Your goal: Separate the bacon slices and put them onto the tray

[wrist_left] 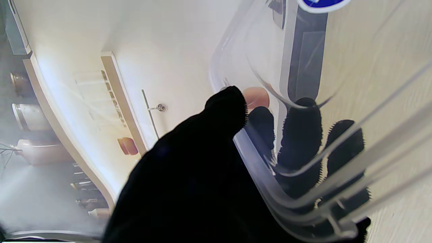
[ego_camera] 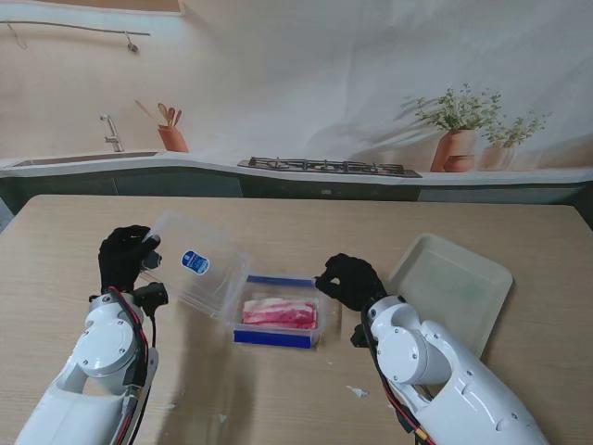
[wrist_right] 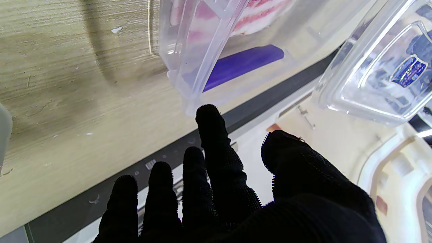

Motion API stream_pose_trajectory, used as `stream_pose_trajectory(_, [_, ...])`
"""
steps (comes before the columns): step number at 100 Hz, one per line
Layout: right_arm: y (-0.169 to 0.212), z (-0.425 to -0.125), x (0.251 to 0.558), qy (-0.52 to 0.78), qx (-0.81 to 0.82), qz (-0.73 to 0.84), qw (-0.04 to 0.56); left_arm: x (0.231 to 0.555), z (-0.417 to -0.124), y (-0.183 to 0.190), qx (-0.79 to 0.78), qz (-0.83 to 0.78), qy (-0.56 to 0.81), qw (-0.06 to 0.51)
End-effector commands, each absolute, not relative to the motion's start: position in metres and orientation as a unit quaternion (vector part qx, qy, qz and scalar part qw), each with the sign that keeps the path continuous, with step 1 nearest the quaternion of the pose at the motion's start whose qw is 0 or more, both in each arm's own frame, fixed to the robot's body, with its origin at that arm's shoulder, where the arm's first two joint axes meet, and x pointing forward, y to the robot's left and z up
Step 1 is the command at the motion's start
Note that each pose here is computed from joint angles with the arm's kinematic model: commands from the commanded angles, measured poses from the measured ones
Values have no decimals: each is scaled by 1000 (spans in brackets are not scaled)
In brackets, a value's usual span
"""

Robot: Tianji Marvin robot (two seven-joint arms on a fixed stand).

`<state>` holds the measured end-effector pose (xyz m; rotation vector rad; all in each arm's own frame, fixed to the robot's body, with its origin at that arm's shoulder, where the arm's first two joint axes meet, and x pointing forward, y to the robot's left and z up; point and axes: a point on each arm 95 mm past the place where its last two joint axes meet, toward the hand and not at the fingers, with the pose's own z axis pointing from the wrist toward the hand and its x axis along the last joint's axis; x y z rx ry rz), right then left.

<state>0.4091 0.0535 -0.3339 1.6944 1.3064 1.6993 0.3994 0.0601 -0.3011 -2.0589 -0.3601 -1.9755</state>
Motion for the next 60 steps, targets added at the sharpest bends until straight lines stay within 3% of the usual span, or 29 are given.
stream_pose_trajectory(1, [58,-336,407,470,609,609,194,399,-301,65,-705,-683,-129,139])
stream_pose_trajectory(60, [58,-335,407,468,606,615,190,393,-333,90,-711,-655,-166,194])
